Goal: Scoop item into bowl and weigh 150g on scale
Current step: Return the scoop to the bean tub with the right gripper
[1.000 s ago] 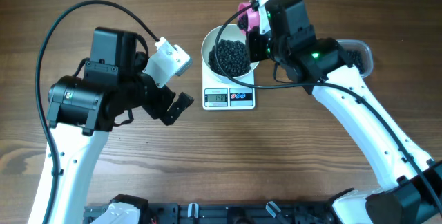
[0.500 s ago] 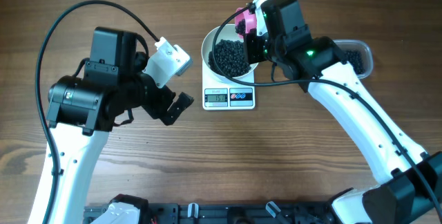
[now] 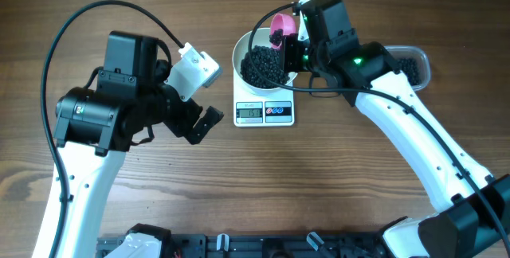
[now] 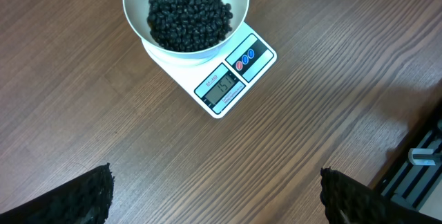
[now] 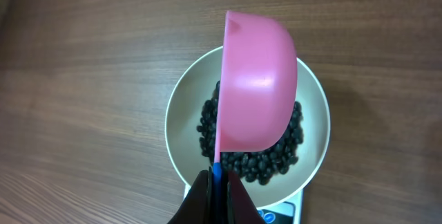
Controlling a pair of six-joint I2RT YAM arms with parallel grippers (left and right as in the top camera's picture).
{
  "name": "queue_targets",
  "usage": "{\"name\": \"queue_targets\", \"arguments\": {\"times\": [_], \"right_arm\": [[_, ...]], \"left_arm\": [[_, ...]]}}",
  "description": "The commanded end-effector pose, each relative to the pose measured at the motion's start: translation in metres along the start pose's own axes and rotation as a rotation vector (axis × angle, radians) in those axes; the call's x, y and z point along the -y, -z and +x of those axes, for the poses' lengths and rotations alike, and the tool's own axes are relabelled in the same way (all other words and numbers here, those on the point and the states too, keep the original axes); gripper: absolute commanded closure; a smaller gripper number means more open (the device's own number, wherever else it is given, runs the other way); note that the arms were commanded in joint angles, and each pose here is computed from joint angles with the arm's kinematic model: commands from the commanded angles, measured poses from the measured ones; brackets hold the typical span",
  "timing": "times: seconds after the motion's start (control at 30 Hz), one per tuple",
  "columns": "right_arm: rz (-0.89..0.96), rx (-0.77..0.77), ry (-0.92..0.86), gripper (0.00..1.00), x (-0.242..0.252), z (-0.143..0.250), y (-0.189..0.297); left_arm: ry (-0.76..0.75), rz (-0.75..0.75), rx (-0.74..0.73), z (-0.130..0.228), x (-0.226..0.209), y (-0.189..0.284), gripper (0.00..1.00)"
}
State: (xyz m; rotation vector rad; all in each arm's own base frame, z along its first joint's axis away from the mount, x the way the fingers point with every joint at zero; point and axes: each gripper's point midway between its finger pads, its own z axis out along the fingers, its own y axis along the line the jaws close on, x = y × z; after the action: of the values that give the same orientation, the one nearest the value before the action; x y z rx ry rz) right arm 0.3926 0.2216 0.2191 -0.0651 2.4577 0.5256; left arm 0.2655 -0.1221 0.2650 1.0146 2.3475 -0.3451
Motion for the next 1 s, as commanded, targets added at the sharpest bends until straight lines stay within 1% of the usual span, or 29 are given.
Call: {"name": "queue_targets", "arguments": {"times": [0.0, 0.23, 0.33, 0.4, 0.5, 0.57, 0.63, 0.7, 0.73, 0.87, 0.9, 0.97], "right_arm": [[-0.011, 0.001, -0.102, 0.96, -0.001, -0.003, -0.003], [-0.025, 0.021, -0.180, 0.96, 0.036, -0.024, 0.007], [0.050, 0.026, -0.200, 0.96, 0.082, -0.031, 0.022], [0.088, 0.021, -0.202, 0.96, 0.103, -0.030, 0.032], [0.158, -0.006, -0.239, 0.96, 0.140, -0.023, 0.051], [0.212, -0.053, -0.273, 0.96, 0.166, -0.009, 0.065], [0.265, -0.125, -0.275, 0.96, 0.192, 0.009, 0.078], [0.288, -0.163, -0.246, 0.96, 0.205, 0.018, 0.085], [0.321, -0.169, -0.232, 0.96, 0.214, 0.020, 0.088], [0.577, -0.153, -0.181, 0.96, 0.256, 0.018, 0.106], [0.582, -0.148, -0.179, 0.96, 0.258, 0.016, 0.104], [0.583, -0.185, -0.151, 0.96, 0.259, 0.021, 0.098]], "left_arm": [[-0.014, -0.007, 0.010, -0.003, -0.002, 0.003, 0.00], [-0.015, -0.007, 0.010, -0.003, -0.002, 0.003, 0.00], [-0.014, -0.007, 0.010, -0.003, -0.002, 0.003, 0.00], [-0.014, -0.007, 0.010, -0.003, -0.002, 0.003, 0.00], [-0.014, -0.007, 0.010, -0.003, -0.002, 0.003, 0.00], [-0.014, -0.007, 0.010, -0.003, -0.002, 0.003, 0.00], [-0.014, -0.007, 0.010, -0.003, -0.002, 0.003, 0.00], [-0.015, -0.007, 0.010, -0.003, -0.002, 0.003, 0.00], [-0.015, -0.007, 0.010, -0.003, -0.002, 0.003, 0.00], [-0.014, -0.007, 0.010, -0.003, -0.002, 0.003, 0.00], [-0.014, -0.007, 0.010, -0.003, -0.002, 0.003, 0.00], [-0.014, -0.007, 0.010, -0.003, -0.002, 0.003, 0.00]]}}
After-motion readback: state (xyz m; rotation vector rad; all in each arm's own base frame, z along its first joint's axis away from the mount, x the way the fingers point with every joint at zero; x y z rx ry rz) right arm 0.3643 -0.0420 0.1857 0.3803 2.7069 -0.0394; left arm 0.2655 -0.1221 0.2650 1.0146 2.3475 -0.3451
